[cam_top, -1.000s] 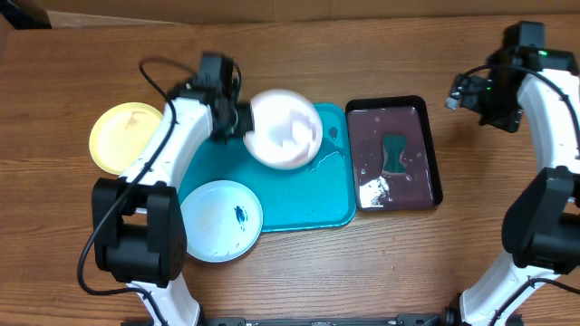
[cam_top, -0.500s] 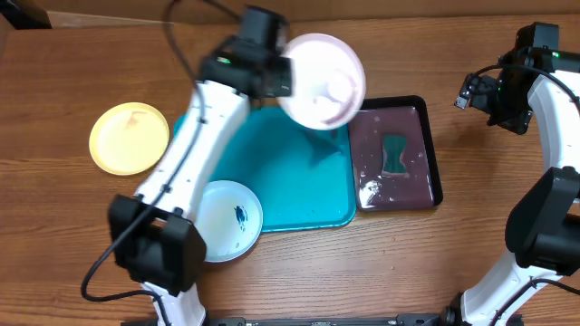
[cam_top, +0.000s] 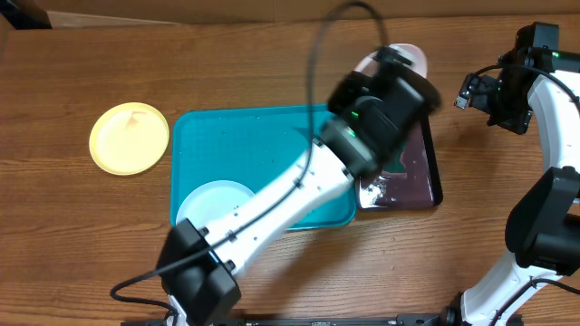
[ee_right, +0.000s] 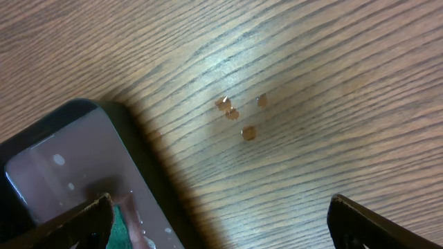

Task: Clean dirty plates on tray and stack at the side
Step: 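Lift the white plate with the left gripper and tilt it up, then swing the white plate left over the yellow plate with the left gripper, then lower the white plate onto the yellow plate and open the left gripper, then withdraw the left gripper and move it toward the remaining white plate, then grip the left rim of the stained white plate with the left gripper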

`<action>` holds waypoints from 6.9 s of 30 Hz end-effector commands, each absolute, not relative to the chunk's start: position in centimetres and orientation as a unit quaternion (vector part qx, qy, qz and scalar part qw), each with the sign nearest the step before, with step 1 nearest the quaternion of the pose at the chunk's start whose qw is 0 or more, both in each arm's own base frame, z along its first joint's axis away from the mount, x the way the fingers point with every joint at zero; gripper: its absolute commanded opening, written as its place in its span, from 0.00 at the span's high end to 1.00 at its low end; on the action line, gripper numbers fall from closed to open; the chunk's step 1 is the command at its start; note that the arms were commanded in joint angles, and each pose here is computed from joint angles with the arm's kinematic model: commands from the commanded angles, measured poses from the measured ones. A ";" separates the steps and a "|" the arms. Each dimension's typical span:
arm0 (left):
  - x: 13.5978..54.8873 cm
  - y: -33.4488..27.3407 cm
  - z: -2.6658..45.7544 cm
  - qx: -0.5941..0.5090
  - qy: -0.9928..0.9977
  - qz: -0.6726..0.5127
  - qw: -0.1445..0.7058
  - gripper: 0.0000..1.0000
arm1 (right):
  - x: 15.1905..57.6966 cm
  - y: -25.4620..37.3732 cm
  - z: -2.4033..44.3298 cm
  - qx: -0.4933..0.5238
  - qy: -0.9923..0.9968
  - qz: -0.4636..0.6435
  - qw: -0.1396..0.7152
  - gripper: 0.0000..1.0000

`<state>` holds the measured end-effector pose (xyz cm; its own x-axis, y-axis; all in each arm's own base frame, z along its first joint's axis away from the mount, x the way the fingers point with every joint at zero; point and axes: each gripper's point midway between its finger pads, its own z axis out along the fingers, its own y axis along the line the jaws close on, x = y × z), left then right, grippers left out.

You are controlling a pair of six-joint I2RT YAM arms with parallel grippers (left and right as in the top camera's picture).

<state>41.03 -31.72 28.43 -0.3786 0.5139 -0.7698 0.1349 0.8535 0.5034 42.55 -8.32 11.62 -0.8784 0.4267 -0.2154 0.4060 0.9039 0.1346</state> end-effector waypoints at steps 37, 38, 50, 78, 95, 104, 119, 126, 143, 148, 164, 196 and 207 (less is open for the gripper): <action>41.1 -29.3 22.0 0.126 0.901 0.083 0.407 0.96 | 42.8 -8.6 12.4 0.217 0.966 0.041 0.133 0.00; 41.3 -28.8 20.9 0.121 0.917 0.057 0.376 0.96 | 42.8 -8.6 12.4 0.217 0.966 0.041 0.133 0.00; 44.7 -11.5 17.1 -0.109 0.960 -0.225 0.128 0.96 | 42.8 -8.6 12.4 0.217 0.966 0.041 0.133 0.00; 33.7 24.9 8.0 -0.509 0.855 -0.009 0.099 0.89 | 42.8 -8.6 12.4 0.217 0.966 0.041 0.133 0.00; 34.5 20.3 17.0 -0.461 0.866 -0.074 0.181 0.49 | 42.8 -8.6 12.4 0.217 0.966 0.041 0.133 0.00; 28.5 11.9 24.5 -0.389 0.897 -0.076 0.195 0.47 | 42.8 -8.6 12.4 0.217 0.966 0.041 0.133 0.00; 23.2 3.5 13.2 -0.279 0.958 -0.051 0.037 0.49 | 42.8 -8.6 12.4 0.217 0.966 0.041 0.133 0.00; 23.5 3.0 9.7 -0.279 0.958 -0.052 0.045 0.48 | 42.8 -8.6 12.4 0.217 0.966 0.041 0.133 0.00; 23.9 2.9 9.4 -0.277 0.958 -0.056 0.053 0.48 | 42.8 -8.6 12.4 0.217 0.966 0.041 0.133 0.00; 23.5 3.0 8.1 -0.278 0.958 -0.052 0.049 0.49 | 42.8 -8.6 12.4 0.217 0.966 0.041 0.133 0.00; 22.7 3.3 5.8 -0.279 0.958 -0.039 0.044 0.51 | 42.8 -8.6 12.4 0.217 0.966 0.041 0.133 0.00; 23.0 3.3 6.8 -0.279 0.958 -0.039 0.045 0.46 | 42.8 -8.6 12.4 0.217 0.966 0.041 0.133 0.00; 23.4 3.4 8.2 -0.279 0.958 -0.040 0.048 0.43 | 42.8 -8.6 12.4 0.217 0.966 0.041 0.133 0.00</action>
